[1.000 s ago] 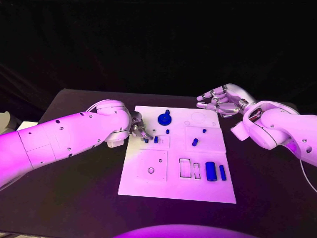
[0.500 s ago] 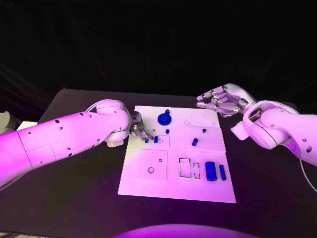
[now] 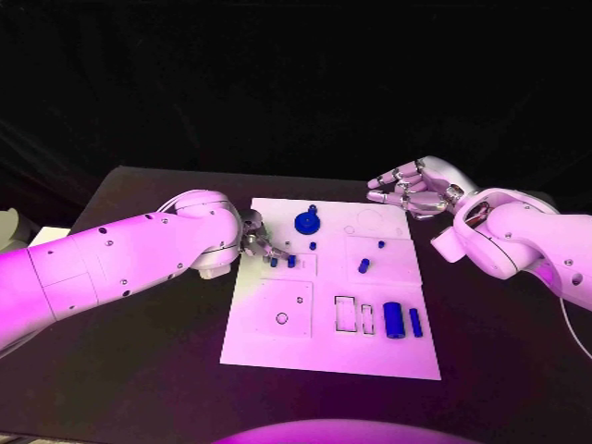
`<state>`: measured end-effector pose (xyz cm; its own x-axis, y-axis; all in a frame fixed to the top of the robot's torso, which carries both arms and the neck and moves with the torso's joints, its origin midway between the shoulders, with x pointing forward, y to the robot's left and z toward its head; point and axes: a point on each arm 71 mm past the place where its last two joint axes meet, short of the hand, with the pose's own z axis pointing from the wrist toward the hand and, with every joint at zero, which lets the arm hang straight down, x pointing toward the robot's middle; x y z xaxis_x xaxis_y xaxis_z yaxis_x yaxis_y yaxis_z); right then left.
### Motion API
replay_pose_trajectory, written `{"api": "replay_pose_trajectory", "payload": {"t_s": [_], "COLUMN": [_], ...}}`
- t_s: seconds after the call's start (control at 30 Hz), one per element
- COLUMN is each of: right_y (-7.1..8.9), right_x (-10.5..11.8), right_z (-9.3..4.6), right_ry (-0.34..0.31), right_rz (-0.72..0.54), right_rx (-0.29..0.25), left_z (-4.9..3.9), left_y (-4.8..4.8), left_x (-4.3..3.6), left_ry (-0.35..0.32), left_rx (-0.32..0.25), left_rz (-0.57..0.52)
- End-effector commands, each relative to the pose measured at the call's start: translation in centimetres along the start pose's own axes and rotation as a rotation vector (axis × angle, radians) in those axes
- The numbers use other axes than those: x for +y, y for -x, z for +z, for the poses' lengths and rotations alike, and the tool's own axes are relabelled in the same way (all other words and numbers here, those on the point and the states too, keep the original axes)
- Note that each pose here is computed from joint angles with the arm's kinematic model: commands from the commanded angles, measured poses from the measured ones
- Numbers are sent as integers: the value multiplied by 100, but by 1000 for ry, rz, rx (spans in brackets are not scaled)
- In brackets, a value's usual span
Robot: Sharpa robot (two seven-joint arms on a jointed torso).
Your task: Assemble the parts on the task board
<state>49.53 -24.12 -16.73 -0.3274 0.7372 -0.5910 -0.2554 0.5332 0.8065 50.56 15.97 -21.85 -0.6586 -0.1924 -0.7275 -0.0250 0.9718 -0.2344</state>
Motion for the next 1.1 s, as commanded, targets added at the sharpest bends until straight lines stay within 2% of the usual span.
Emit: {"api": "replay_pose_trajectory", "payload": {"t_s": [0.03, 0.2, 0.43, 0.57, 0.63, 0.7, 0.8, 0.9, 1.1], "right_y": [-13, -12, -8, -8, -8, -8, -10, -13, -20], "right_x": [7, 4, -1, -2, -3, -3, -2, 0, 4], "right_z": [0, 0, -2, -3, -3, -3, -2, 0, 6], "right_ry": [12, 11, 10, 9, 9, 9, 10, 11, 13], "right_rz": [-5, -5, -8, -9, -9, -10, -10, -10, -10], "right_rx": [14, 14, 13, 13, 13, 13, 12, 13, 13], "left_z": [6, -15, -45, -66, -79, -96, -125, -149, -131], "left_y": [-10, 17, 44, 82, 103, 127, 155, 174, 191], "left_x": [63, 71, 106, 81, 33, -42, -186, -326, -487], "left_ry": [19, -7, -24, -77, -143, -236, -394, -522, -633], "left_rx": [-40, -74, -105, -153, -178, -207, -245, -291, -357], "left_rz": [-93, -168, -211, -241, -247, -249, -224, -150, -21]}}
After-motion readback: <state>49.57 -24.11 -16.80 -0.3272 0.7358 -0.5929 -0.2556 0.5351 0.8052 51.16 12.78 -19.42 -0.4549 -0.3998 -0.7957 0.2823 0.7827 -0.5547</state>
